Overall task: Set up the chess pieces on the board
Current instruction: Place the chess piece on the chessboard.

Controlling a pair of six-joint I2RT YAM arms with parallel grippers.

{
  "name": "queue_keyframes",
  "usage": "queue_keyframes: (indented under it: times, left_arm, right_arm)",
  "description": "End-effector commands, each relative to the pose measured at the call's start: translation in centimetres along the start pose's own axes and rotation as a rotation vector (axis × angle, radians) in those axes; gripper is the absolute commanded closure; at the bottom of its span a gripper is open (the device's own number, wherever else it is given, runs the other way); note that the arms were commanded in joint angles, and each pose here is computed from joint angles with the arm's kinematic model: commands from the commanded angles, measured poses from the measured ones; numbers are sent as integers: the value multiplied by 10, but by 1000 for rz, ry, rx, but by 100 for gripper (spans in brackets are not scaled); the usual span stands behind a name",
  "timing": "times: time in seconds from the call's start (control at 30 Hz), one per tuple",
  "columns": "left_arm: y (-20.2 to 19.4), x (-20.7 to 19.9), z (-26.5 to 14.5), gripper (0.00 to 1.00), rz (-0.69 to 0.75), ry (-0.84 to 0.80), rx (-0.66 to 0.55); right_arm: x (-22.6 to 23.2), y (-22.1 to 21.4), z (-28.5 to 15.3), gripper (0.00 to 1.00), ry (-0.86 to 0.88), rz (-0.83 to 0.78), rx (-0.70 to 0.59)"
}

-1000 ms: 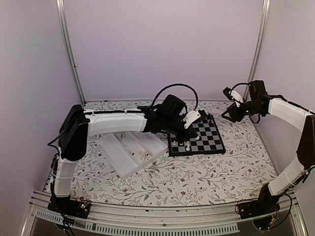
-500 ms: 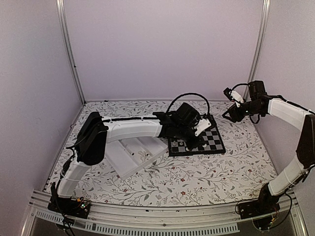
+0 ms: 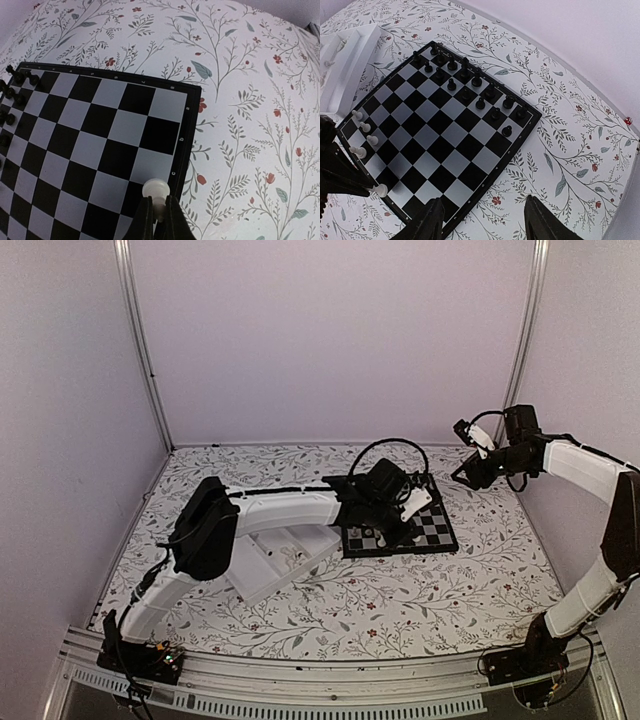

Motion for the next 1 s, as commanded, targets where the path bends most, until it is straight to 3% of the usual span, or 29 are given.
queue_keyframes:
  times: [0.0, 0.47, 0.97]
  left_arm:
    - [4, -1, 8, 96, -5, 14, -18]
    - [3, 1, 28, 93, -19, -3, -33]
    - [-1, -1, 29, 75, -29, -17, -20]
  right_arm:
    - [3, -6, 6, 41, 18, 11, 14]
    - [5, -9, 10, 41, 38, 12, 19]
    - [7, -12, 14, 41, 59, 16, 29]
Point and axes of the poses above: each gripper's point midway between its finger pads, its own z axis out along the fingers, its own x axis along the line the jaws close on, y = z × x, the point moved 4 cm from there along -z, back along the fingers, and after that the axes turned 13 degrees about -z, right-handed, at the moved point
